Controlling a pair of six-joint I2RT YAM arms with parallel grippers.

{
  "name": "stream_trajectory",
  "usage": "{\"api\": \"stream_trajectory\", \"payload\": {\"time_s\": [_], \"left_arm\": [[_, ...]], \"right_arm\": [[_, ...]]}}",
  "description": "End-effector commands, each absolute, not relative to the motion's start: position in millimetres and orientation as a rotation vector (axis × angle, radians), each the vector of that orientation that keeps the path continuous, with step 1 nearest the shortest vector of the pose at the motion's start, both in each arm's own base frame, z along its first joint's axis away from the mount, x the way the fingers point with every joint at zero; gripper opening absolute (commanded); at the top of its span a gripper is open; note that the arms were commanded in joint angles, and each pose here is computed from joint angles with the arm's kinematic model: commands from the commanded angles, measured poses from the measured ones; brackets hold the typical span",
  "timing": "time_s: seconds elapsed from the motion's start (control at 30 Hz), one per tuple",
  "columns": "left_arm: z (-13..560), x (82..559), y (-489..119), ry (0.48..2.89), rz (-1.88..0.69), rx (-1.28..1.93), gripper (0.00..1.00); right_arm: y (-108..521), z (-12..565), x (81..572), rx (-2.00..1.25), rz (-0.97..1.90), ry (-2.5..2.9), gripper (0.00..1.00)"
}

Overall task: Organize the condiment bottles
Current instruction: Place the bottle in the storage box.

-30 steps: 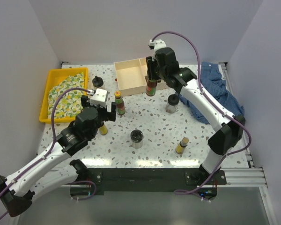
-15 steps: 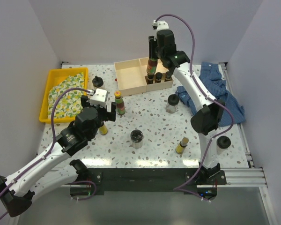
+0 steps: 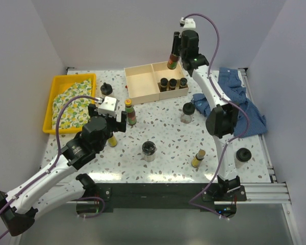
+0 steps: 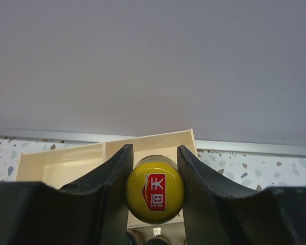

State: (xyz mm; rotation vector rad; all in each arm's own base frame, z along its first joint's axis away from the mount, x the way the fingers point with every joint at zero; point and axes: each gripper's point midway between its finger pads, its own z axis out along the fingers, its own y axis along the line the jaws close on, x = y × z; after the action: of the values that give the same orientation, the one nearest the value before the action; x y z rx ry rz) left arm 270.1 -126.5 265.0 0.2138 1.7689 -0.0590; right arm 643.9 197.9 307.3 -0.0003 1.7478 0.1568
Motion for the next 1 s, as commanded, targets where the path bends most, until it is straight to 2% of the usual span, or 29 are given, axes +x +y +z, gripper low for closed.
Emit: {"api": "stream_trajectory", "payload": {"time_s": [0.0,0.5,0.7,0.97], "left_arm": [[269.9,274.0,-124.4,1.742,-0.042,0.195,1.0],[264.2,276.7,-125.9,1.756,-0.025,0.205,1.0],[262.9,277.3,-126.8,1.76,-0.022,0.207,1.0],[261.9,277.7,-125.9,1.763,-0.014,0.205,1.0]], "right_arm": [[203.4,405.0,653.3,0.05,0.249,1.419,0.0],[189.9,352.2,699.5,-0.007,0.126,1.344,0.0],[182.8,351.7,707.1,0.017,0.121,1.301,0.0],[189.4,323.0,719.2,0.022,0.146,1.29,0.0]]}}
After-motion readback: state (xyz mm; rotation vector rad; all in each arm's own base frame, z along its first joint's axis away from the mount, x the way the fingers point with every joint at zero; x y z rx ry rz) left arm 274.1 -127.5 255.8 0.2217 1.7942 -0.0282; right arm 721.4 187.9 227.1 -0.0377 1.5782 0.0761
